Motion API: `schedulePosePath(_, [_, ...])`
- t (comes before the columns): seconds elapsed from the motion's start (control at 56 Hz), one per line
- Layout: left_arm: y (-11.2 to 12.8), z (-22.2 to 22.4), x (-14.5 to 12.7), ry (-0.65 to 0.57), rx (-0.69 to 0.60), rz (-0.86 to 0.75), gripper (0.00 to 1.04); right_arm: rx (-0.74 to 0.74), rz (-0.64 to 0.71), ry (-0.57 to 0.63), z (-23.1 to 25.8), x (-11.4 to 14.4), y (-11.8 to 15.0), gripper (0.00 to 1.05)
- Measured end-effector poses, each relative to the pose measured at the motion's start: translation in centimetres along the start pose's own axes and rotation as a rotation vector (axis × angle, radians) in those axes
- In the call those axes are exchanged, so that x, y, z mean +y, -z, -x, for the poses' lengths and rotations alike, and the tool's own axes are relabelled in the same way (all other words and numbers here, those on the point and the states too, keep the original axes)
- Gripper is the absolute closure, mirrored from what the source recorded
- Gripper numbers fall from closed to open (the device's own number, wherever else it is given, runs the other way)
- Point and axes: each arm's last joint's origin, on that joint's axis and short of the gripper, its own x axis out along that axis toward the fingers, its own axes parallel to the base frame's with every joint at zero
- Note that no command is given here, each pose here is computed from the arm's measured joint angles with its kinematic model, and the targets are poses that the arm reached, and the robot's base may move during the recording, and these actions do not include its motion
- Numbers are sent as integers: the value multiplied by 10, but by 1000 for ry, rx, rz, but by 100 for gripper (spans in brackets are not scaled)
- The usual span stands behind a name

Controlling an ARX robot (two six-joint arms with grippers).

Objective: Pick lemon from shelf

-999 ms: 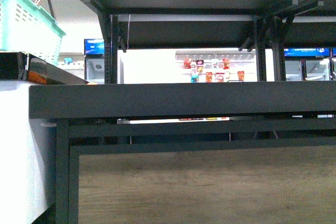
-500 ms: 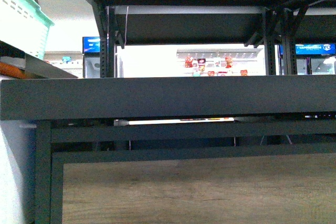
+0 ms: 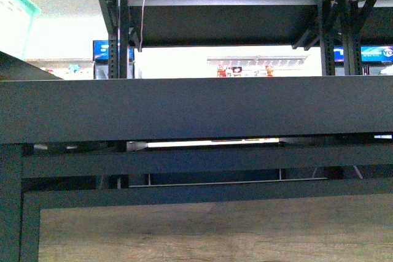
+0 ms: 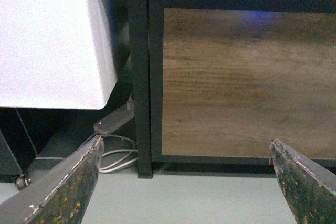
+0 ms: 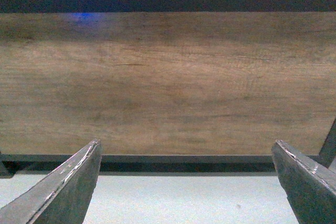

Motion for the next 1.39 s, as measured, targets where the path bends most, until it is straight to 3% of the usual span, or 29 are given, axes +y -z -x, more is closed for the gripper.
schedulePosePath(1.392, [0,0,0,1,1,0,8,0,0,1,0,0,0,7])
